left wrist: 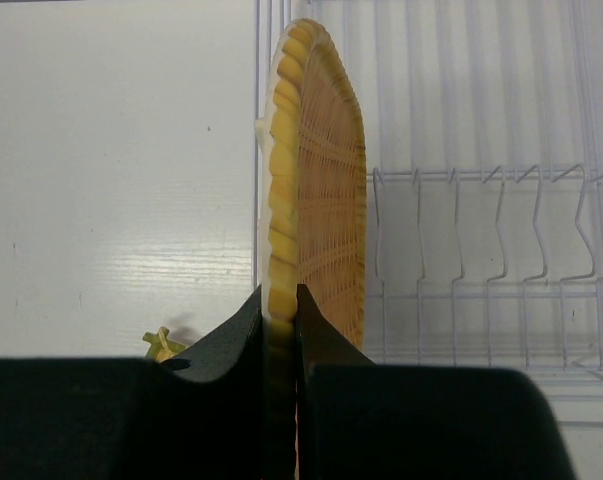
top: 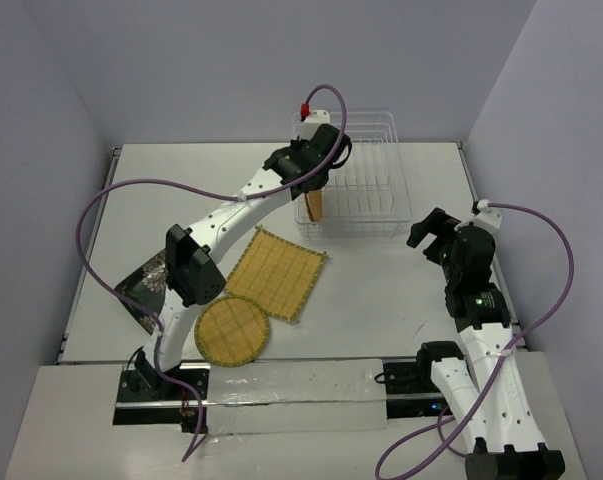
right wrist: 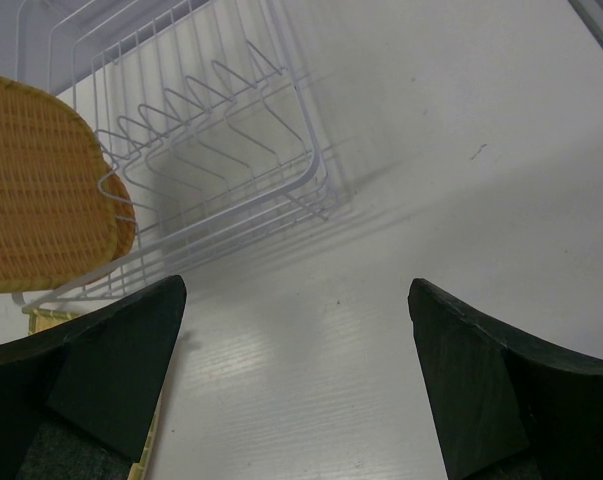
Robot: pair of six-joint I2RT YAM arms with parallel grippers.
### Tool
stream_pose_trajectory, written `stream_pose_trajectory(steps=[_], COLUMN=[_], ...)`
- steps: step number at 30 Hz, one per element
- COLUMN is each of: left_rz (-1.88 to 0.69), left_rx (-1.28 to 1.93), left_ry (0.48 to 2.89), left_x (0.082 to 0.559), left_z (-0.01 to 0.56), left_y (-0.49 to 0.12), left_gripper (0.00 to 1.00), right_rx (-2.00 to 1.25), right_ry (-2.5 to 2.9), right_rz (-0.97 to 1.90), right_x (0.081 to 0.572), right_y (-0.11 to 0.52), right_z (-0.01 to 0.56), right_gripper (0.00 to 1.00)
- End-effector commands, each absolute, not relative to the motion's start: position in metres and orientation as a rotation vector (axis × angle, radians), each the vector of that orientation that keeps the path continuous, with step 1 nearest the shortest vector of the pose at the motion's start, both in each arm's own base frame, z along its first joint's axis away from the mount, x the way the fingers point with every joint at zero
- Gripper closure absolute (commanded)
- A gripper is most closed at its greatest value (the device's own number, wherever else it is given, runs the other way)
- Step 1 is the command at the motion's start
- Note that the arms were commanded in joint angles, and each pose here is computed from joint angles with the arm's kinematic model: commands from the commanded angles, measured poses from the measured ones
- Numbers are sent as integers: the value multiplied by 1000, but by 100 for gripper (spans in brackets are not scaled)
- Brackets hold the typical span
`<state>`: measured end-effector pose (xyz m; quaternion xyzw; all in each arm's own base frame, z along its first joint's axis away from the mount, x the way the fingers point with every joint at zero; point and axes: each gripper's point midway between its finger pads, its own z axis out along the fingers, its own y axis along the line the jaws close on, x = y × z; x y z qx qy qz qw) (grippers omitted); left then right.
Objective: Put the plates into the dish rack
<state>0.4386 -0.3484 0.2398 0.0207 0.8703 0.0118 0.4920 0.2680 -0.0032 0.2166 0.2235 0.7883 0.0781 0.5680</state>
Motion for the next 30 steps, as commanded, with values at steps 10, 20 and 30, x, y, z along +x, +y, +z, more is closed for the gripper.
stream_pose_trajectory(steps=[10,20,30], left_rz=[-65,-119,-138], left_rx=[8,68,89], left_ry=[2092,2105,1997], left_x=[456,451,441], left_z=[232,235,292], left_y=[-369,-377,-369], left_gripper=[98,55,40], right_rx=[540,541,539], right_ry=[1817,1822,1823], right_rz=[178,178,185], right_x=[272,273,273], right_y=[-7,-6,-5], right_z=[221,220,221], right_gripper=[0,0,0])
